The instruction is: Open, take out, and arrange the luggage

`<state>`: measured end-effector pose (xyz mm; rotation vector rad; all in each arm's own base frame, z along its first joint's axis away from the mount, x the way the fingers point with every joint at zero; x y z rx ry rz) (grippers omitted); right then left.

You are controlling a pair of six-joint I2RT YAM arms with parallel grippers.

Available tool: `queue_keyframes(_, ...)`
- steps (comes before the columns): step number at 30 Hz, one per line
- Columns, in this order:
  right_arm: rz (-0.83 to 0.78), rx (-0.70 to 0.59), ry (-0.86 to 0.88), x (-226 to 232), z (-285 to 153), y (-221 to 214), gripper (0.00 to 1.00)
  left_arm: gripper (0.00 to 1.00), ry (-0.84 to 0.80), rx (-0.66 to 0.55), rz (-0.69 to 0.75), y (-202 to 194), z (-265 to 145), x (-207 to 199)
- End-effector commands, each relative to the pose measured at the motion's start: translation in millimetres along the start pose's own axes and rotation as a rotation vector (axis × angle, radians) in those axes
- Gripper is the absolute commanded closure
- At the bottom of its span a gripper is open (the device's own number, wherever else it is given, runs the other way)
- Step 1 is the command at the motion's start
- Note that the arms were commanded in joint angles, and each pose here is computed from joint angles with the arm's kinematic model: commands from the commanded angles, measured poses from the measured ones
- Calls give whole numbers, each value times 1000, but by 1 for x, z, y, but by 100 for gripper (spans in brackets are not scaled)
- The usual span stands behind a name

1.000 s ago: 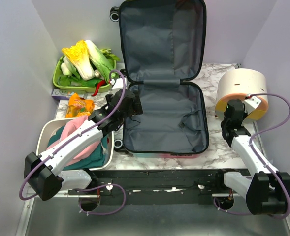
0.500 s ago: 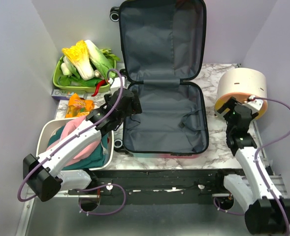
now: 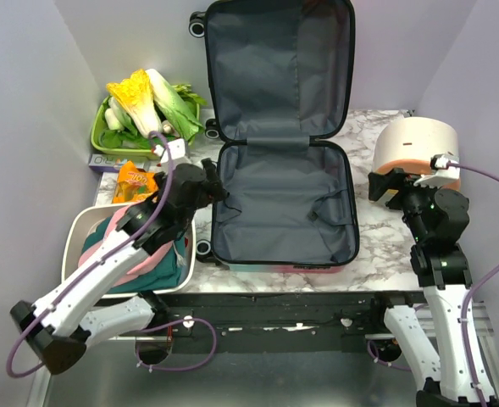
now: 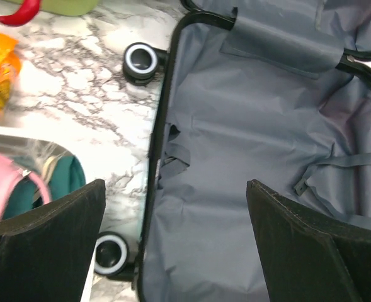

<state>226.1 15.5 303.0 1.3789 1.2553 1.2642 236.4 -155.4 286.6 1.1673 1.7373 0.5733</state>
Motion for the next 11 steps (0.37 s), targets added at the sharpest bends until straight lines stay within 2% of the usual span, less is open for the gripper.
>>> queue_keyframes(1, -32, 54, 80, 9, -11, -1, 0, 1, 111, -19, -28, -5, -22, 39)
queue_keyframes(4, -18, 42, 113, 13, -11, -2, 0, 1, 141, -8, -60, -10, -32, 52)
queue_keyframes(11, 11, 89, 101, 9, -9, -38, 0, 1, 121, 28, -100, -25, -40, 64)
Point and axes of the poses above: each gripper's point midway between its finger pads, its own z axis out along the fingers, its own x axis along the line the jaws close on, y = z × x, the point moved 5 cm from there along -z, back along the fingers, and after that the axes turned 7 degrees about -z, right-handed, at the moved point
